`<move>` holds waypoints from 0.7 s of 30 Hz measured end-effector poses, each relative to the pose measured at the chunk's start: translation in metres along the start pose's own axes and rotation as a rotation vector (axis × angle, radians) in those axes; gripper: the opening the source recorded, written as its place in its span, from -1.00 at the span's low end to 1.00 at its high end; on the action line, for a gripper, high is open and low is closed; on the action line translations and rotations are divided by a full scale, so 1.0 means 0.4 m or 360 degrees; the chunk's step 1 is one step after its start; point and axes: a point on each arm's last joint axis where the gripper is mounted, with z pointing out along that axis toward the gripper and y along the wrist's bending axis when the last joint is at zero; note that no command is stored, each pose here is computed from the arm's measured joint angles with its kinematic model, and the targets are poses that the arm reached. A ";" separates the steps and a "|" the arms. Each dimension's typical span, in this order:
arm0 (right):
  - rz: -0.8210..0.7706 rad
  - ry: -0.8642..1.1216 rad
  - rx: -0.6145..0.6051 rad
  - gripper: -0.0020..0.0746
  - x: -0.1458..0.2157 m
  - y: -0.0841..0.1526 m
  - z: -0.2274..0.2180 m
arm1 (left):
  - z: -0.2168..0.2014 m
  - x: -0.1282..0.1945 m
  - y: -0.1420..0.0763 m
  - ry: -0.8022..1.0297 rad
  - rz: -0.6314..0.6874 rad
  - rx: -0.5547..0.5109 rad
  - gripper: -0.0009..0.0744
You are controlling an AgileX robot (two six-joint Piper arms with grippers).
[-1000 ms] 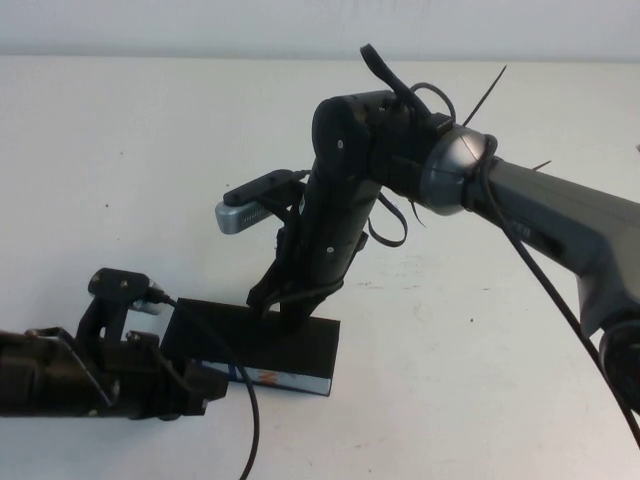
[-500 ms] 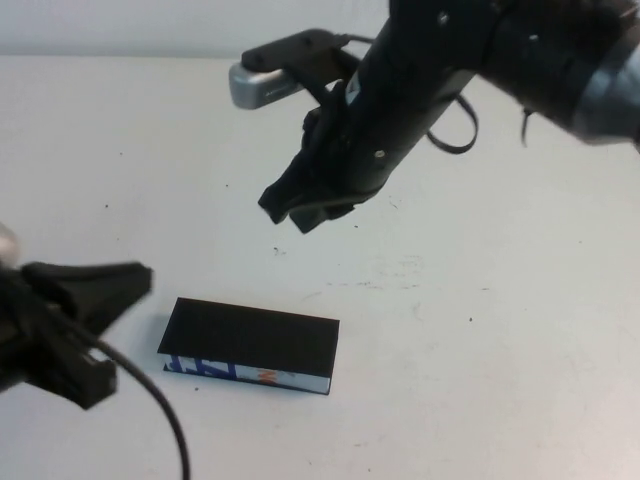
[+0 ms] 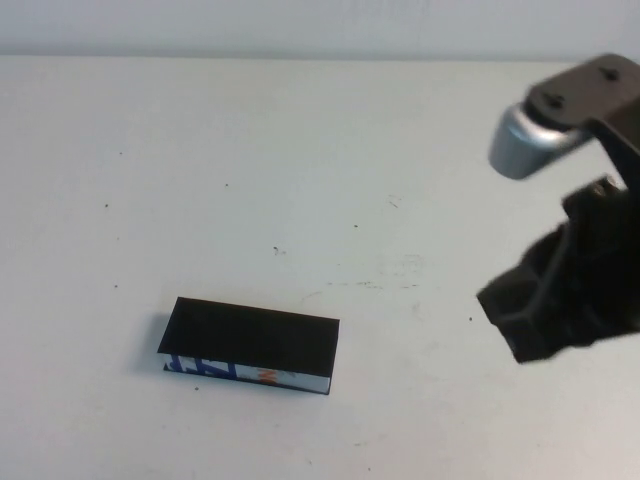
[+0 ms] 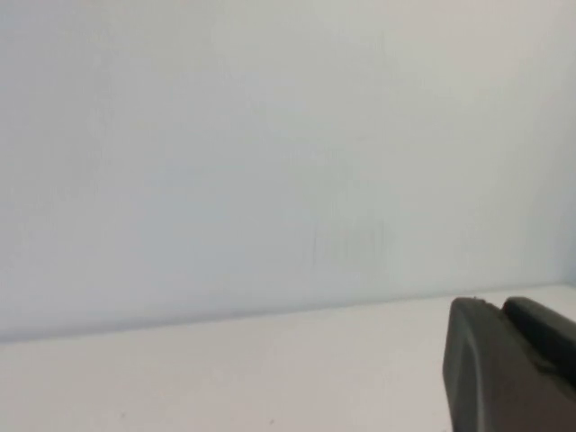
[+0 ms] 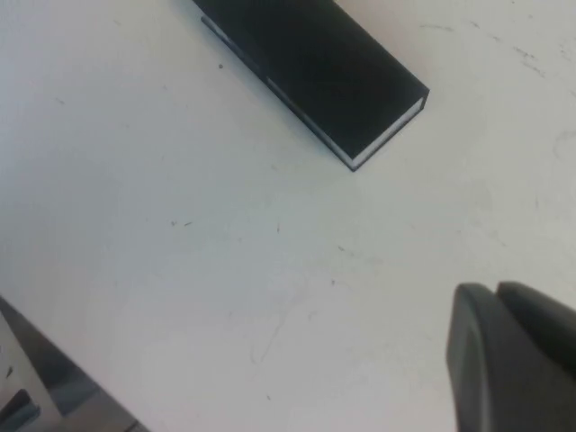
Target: Return glasses to glasses case
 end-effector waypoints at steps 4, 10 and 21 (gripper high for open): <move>0.0005 -0.0155 -0.0006 -0.98 0.122 -0.004 -0.038 | -0.001 0.104 0.024 0.0094 0.0001 -0.0124 -0.98; 0.0052 -0.0438 -0.0042 -0.98 0.258 -0.018 -0.023 | -0.002 0.178 0.040 0.0193 -0.0007 -0.0209 -0.98; 0.0264 -0.0832 -0.0127 -0.98 0.362 -0.045 0.054 | -0.003 0.174 0.046 0.0164 -0.0014 -0.0253 -0.98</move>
